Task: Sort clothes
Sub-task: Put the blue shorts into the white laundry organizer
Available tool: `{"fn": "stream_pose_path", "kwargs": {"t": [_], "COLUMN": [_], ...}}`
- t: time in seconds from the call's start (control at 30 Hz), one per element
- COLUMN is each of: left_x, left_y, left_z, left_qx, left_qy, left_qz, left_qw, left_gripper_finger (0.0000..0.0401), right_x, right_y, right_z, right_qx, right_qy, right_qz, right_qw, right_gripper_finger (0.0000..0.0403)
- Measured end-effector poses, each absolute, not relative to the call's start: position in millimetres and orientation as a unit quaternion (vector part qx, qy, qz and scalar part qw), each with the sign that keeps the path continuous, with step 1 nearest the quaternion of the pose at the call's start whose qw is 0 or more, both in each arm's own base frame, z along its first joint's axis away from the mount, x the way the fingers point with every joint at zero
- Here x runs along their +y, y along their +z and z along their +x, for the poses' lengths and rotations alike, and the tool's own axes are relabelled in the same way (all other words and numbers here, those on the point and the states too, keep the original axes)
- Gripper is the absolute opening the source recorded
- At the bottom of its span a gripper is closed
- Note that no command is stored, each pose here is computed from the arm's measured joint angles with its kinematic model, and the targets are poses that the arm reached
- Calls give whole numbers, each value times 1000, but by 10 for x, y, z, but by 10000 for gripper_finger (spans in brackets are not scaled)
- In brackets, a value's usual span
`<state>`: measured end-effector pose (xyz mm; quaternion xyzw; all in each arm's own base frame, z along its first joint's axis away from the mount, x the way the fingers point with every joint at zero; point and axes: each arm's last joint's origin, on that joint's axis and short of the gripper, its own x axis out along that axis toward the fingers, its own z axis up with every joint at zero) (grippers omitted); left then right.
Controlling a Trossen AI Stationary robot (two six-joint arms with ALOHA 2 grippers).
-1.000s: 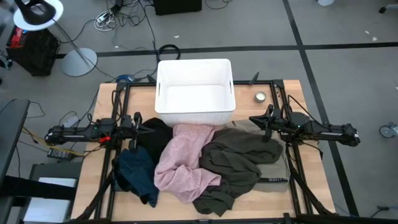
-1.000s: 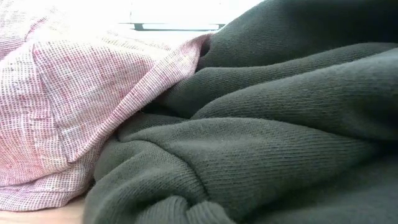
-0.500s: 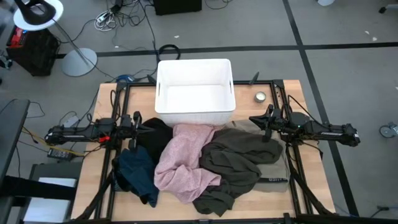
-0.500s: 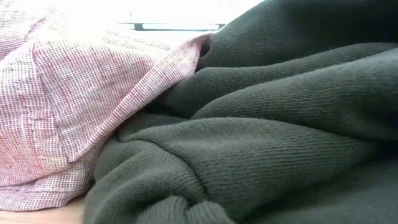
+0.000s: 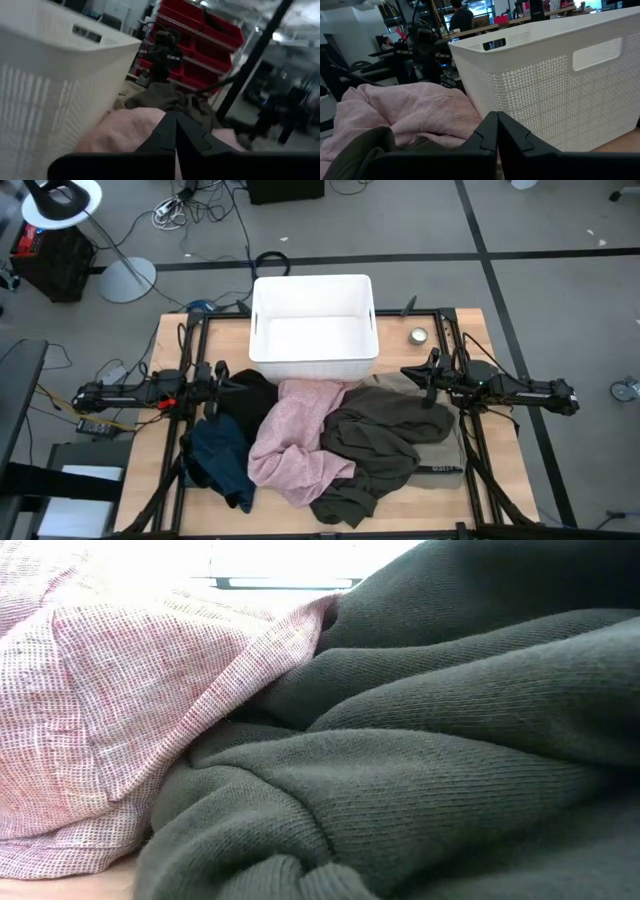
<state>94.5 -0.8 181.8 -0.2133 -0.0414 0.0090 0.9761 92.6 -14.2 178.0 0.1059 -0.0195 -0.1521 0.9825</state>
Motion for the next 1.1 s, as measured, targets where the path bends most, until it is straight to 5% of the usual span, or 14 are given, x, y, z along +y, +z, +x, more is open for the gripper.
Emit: {"fn": "stream_pose_path", "kwargs": {"t": [0.23, 0.77, 1.1], "left_x": [-16, -16, -31], "left_y": [1950, 3153, 3576], "left_z": [903, 158, 272], "left_qx": [-30, 120, 261], "left_qy": [-8, -3, 6], "left_qz": [-276, -258, -218], "left_qw": [961, 959, 940], "left_gripper_finger": [6, 1, 0], "right_x": [-142, -142, -142], "right_y": [1780, 1780, 1780], "right_z": [926, 926, 926], "right_qx": [-20, -20, -20], "right_qy": [-152, -152, -152], "right_qz": [106, 106, 106], "right_qw": [982, 982, 982], "right_gripper_finger": [7, 7, 7]}}
